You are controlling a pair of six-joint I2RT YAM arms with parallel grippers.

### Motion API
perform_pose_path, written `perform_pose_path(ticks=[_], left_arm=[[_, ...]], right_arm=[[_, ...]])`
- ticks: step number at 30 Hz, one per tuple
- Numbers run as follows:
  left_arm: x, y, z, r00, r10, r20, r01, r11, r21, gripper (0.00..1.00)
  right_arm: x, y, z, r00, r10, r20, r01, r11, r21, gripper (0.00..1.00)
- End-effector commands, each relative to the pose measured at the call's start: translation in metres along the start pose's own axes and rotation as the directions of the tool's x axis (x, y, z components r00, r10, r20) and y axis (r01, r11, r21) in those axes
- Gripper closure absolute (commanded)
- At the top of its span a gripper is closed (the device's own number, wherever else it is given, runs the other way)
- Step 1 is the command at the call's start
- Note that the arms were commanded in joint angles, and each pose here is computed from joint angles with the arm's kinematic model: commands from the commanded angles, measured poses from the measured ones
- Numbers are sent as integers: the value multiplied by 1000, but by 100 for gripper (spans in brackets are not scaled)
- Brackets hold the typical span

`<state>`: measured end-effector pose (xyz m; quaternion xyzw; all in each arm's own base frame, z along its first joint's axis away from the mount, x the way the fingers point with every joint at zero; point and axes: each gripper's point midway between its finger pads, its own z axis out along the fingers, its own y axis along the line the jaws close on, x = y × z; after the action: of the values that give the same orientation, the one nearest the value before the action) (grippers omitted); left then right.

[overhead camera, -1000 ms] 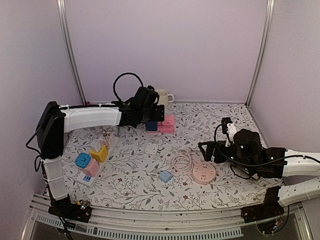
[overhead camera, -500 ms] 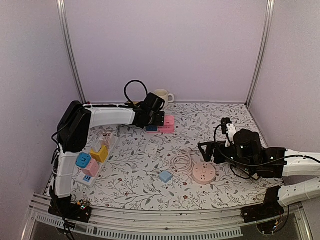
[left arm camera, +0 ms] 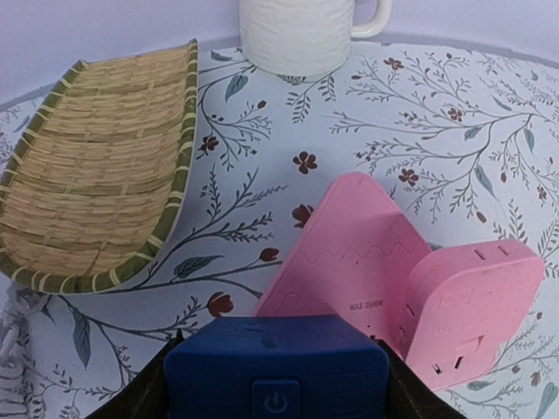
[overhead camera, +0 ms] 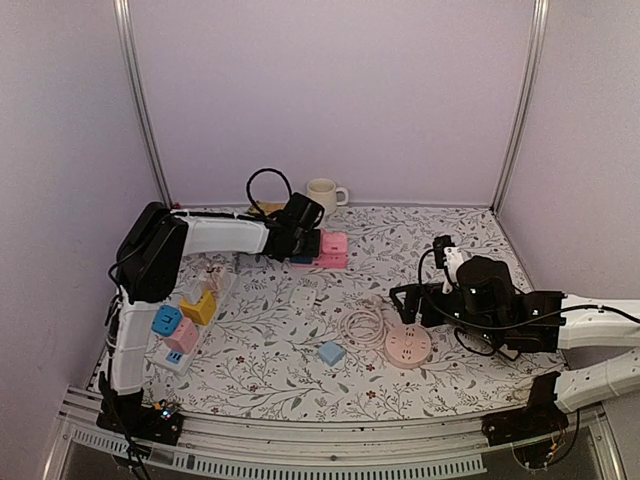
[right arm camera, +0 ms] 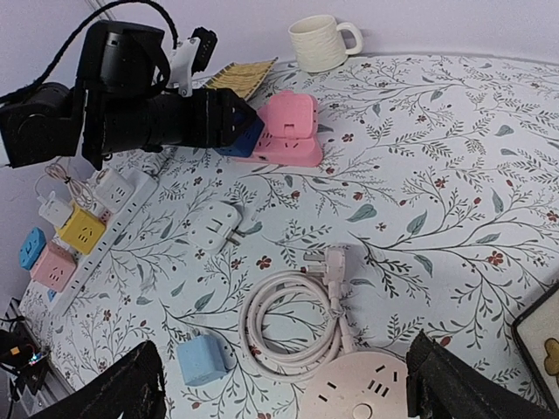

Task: Pull the plug off the socket

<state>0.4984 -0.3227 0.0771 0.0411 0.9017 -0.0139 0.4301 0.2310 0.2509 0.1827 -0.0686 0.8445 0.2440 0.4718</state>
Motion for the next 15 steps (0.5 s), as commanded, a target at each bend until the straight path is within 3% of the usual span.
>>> perform_pose_path(ticks=[1,7,15], left_arm=[[-6,5,-33,1000,-1,22,0,998,60,54],[5,-2,-93,997,24,80,-40,978,203,60],[50,-20,-141,990,84,117,-120,931,346,62]], right_arm=[[-22,24,4,1000,19,17,-18,998,-65,1],[-21,46,17,999,3,-33,-8,988,-153,1],[1,70,51,988,-50,-143,6,956,-293,1]])
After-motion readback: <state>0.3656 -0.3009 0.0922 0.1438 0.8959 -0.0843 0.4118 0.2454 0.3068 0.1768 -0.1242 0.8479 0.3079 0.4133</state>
